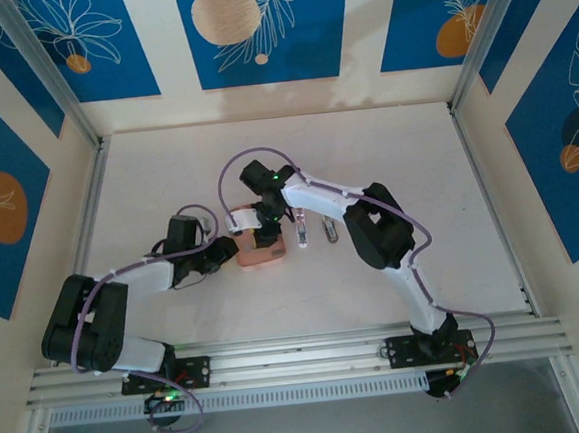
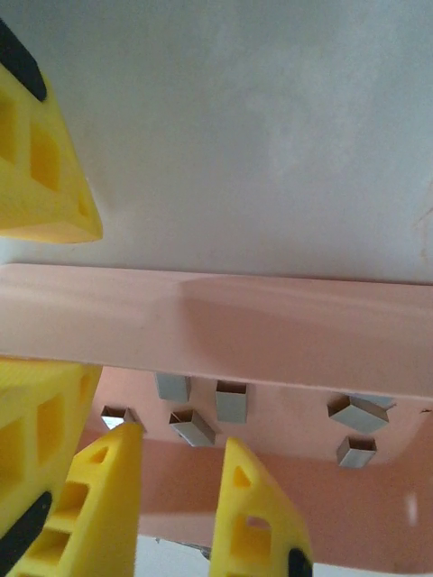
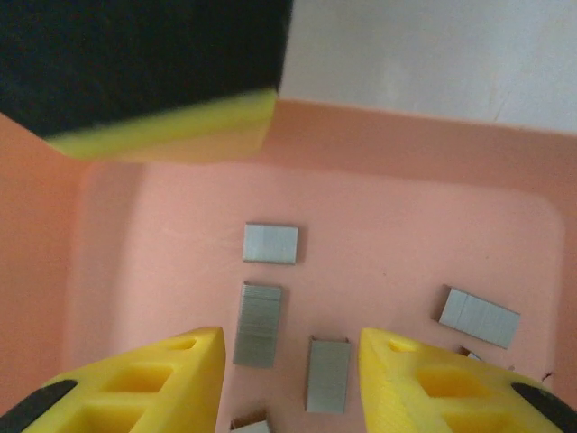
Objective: Load the staples into the stapler
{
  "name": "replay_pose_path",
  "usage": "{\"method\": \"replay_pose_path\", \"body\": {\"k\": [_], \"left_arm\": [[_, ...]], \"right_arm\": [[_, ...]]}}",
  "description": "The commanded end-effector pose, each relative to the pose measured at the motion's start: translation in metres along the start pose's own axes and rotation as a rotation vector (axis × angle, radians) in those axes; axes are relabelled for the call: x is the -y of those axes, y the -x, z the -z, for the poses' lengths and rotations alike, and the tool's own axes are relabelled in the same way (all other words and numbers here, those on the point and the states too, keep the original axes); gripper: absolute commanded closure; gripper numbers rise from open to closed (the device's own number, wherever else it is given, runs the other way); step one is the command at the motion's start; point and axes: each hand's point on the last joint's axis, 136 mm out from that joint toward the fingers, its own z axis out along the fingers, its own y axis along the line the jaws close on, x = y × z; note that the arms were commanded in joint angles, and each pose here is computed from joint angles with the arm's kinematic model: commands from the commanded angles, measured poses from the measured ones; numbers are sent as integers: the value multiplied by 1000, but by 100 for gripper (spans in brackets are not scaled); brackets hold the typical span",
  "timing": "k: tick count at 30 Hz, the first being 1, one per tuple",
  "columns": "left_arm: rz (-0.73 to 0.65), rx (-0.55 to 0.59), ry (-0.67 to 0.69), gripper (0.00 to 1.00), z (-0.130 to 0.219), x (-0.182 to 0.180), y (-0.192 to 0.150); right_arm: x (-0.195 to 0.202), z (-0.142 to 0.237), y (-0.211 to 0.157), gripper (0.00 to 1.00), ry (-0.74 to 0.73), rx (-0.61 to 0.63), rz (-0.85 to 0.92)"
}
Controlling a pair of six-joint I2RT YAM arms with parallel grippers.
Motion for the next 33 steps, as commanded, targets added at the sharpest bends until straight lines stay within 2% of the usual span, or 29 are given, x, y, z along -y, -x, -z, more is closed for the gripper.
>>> {"method": "replay_pose_path", "body": {"k": [1, 28, 33], "left_arm": [[2, 0, 27, 66, 2, -9, 0], [-29, -2, 58, 66, 7, -9, 1], [-36, 1, 63, 66, 9, -7, 4]], "right_arm": [[6, 0, -6, 56, -4, -48, 34], [8, -25, -41, 65, 85, -169, -11], [7, -31, -48, 70, 109, -190, -32]]}}
